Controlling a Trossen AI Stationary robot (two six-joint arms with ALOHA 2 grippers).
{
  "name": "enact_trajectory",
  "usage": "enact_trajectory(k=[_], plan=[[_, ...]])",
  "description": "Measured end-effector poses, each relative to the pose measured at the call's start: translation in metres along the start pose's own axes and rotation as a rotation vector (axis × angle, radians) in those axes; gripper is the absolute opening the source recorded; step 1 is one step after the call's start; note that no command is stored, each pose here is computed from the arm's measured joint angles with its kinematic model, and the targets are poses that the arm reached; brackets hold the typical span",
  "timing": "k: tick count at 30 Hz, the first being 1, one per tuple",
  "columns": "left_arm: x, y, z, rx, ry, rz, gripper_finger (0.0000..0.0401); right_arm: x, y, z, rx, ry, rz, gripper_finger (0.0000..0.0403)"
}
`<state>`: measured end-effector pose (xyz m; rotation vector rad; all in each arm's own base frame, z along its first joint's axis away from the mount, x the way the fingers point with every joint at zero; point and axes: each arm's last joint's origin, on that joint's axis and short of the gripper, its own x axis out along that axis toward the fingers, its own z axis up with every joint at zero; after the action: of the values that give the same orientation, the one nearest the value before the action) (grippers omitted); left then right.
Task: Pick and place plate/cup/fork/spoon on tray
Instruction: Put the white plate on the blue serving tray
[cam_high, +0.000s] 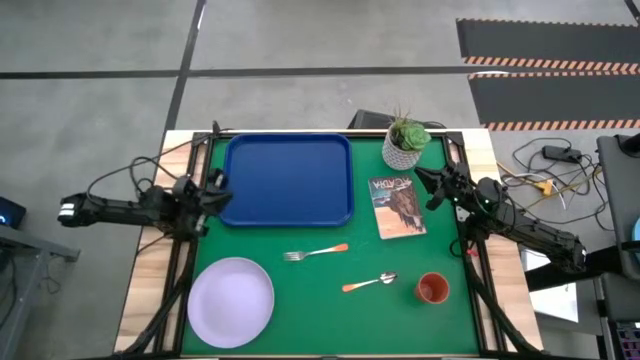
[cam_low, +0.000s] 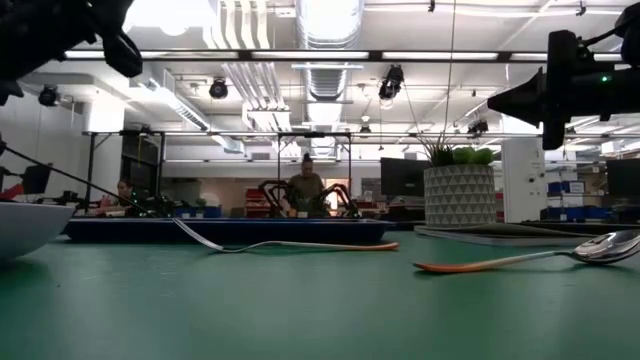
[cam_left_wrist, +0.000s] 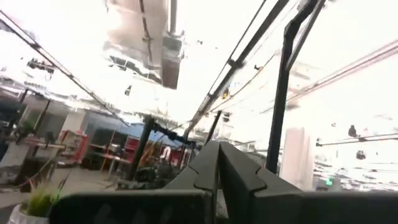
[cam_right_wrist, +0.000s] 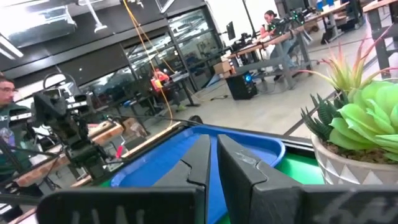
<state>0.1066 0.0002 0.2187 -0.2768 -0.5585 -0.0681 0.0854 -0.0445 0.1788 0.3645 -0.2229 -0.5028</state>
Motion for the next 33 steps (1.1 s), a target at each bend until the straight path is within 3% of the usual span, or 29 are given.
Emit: enact_trajectory(k=[4,7,15,22,29,33], plan=[[0.003,0.0,0.0,-0.005,0.003,0.014,0.0,0.0,0.001,0.001,0.0,-0.004,0.002,0.0022],[0.011,0.0,0.002,-0.08,0.011,0.03,0.0,0.0,0.001,0.002,0.002,-0.013,0.003,0.0022],[0.049,-0.002,0.013,-0.118,0.107,0.127,0.0,-0.001,0.015,0.035,-0.029,-0.308,0.127,0.0022],[0.077,0.002,0.005,-0.201,0.354,0.292,0.0,0.01,0.029,0.058,-0.097,-0.256,0.209,0.0022],[0.094,0.003,-0.008,-0.426,0.649,0.535,0.0,0.032,0.036,0.071,-0.197,-0.198,0.168,0.0022],[0.106,-0.009,-0.007,-0.544,0.749,0.609,0.0,0.048,0.037,0.07,-0.255,-0.131,0.143,0.0022]])
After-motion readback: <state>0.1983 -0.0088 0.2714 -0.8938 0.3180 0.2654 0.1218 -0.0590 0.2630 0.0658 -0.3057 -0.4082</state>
